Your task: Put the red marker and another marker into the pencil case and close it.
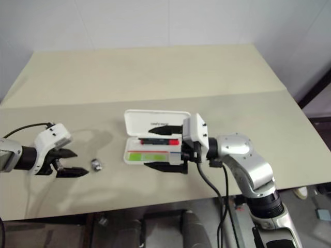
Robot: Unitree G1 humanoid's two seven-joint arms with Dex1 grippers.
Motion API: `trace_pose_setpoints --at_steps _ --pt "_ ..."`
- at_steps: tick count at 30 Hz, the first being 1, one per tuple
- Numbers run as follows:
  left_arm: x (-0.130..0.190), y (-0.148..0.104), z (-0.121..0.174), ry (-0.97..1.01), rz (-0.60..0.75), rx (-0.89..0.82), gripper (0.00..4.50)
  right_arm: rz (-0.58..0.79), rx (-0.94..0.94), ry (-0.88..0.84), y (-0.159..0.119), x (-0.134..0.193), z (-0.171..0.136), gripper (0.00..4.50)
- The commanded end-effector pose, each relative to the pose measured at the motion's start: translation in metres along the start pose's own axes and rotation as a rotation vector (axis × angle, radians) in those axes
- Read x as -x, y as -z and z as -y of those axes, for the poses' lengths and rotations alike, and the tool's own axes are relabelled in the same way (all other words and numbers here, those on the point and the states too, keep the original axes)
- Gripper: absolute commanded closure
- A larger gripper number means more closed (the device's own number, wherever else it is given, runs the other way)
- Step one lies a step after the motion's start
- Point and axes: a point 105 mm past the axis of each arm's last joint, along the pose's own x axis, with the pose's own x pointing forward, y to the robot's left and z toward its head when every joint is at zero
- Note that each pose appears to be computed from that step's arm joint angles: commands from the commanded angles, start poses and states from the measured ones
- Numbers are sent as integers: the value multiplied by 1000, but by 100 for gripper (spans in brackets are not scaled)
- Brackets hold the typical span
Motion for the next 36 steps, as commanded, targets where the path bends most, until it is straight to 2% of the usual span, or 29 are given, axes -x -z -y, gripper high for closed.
trace_pose_setpoints --at_steps 1,7,16,21,23,28,36 --pt "2 -17 6 -22 76 77 0 31 31 -8 -6 -3 -5 5" --pt "-6 -30 17 14 133 158 0 36 31 -16 -6 -3 -5 5" --pt "-17 -11 22 4 51 199 0 43 39 6 -8 -2 -3 5" --pt "-26 -10 26 -17 43 228 0 37 37 15 -8 1 -4 5" --pt "-29 -4 25 -47 -5 232 0 36 39 18 -8 1 -4 5" --pt "-37 -10 27 -65 24 274 0 38 37 29 -9 1 -6 5" --pt "-37 -8 25 -97 -8 311 0 34 32 44 -8 3 -7 5"
